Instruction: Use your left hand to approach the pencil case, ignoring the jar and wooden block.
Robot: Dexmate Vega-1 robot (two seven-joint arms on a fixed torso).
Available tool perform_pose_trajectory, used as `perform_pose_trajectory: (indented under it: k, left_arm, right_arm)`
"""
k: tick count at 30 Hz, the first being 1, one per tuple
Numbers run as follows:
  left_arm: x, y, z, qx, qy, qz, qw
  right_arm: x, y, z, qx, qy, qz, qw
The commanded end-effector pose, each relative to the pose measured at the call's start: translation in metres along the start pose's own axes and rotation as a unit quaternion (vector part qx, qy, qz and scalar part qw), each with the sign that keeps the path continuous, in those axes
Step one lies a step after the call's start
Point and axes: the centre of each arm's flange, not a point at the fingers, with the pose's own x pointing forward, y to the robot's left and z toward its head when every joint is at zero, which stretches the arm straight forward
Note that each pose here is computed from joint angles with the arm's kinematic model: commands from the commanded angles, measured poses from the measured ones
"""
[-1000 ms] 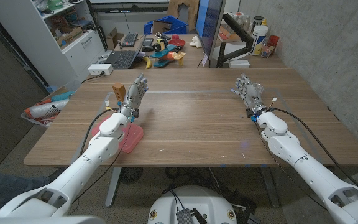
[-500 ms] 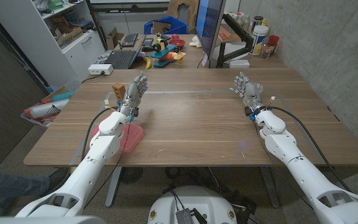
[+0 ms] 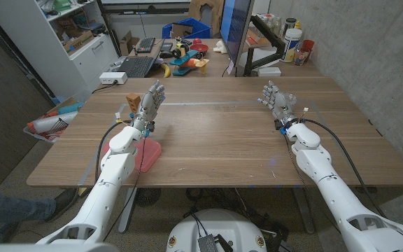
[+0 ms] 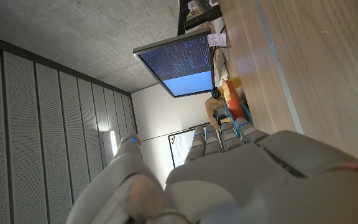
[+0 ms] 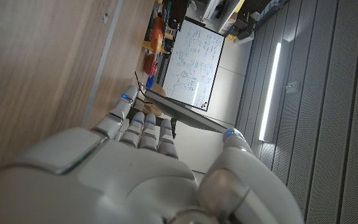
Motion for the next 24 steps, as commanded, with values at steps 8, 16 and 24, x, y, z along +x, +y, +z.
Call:
perform_pose_trajectory:
  k: [8, 16, 24]
  left_arm:
    - [-0.023, 0.008, 0.004, 0.015, -0.002, 0.010, 1.000]
    - [-0.027, 0.009, 0.006, 0.017, -0.005, 0.009, 1.000]
    - [-0.032, 0.010, 0.009, 0.024, -0.007, 0.009, 1.000]
  right_arm:
    - [0.006, 0.004, -0.009, 0.003, 0.012, 0.007, 0.9999]
    - [0.006, 0.007, -0.011, 0.005, 0.013, 0.008, 0.9999]
    - [0.007, 0.008, -0.011, 0.005, 0.014, 0.008, 0.9999]
